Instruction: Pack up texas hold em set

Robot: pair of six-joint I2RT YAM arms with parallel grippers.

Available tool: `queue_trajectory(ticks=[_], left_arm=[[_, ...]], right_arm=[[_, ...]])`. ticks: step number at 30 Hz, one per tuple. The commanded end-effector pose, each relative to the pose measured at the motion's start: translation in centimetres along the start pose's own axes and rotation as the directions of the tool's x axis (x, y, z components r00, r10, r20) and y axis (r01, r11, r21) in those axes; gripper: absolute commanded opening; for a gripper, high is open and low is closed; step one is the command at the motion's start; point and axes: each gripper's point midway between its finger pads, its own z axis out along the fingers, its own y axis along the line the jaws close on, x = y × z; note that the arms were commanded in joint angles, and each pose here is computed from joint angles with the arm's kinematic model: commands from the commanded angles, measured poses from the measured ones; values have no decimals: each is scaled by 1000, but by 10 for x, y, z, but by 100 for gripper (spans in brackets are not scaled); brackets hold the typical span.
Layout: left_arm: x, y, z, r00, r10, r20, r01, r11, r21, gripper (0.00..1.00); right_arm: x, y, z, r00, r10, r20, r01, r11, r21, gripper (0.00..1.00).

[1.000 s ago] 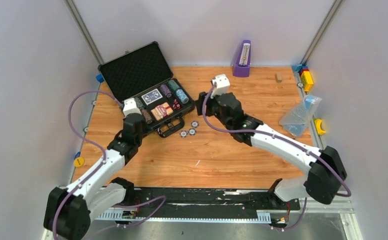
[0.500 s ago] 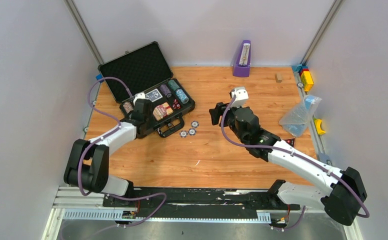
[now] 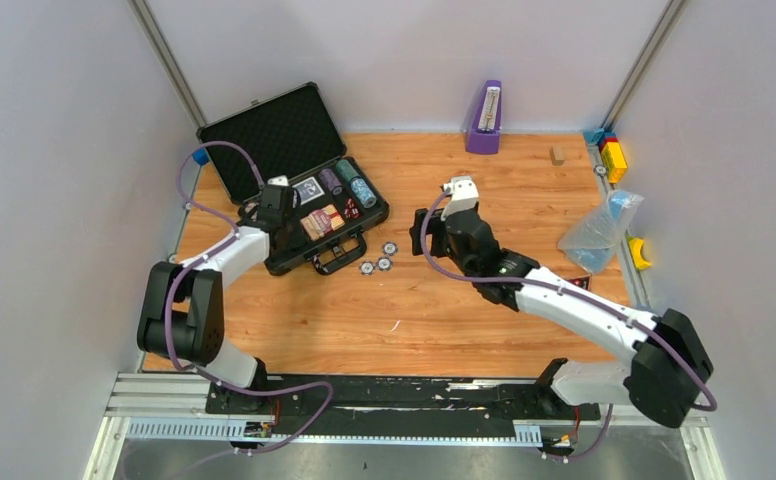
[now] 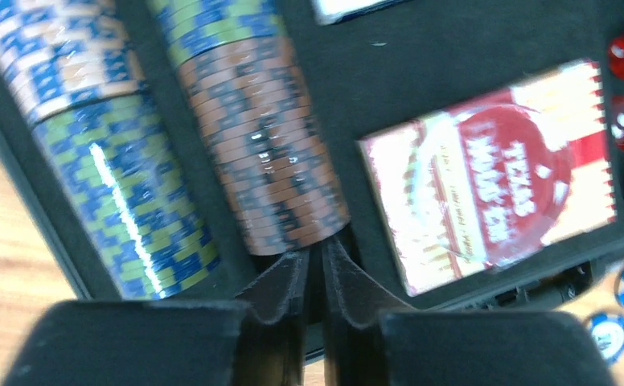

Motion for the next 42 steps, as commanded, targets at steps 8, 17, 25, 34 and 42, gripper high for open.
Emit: queue_trajectory(ticks=[8,17,25,34,42], left_arm=[[1,-100,-86,935,295,196,-346,880,324,70],[27,-167,-94,864,435,254,-504,739,448,99],[47,-217,-74,800,565,202,-581,647,494,92],[65,-236,-32,773,633,47,-575,667,474,75],[69,-235,-9,764,644,-31,-576,703,418,73]], right_arm=[[34,-5,22,972,36,-233,-3,991,137,79],[10,-32,-31,989,131,-74,-118,981,155,84],[-7,-55,-74,981,188,47,-193,967,166,94],[-21,-63,-93,974,194,121,-211,966,149,93],[-18,-59,-88,975,198,103,-211,967,144,92]])
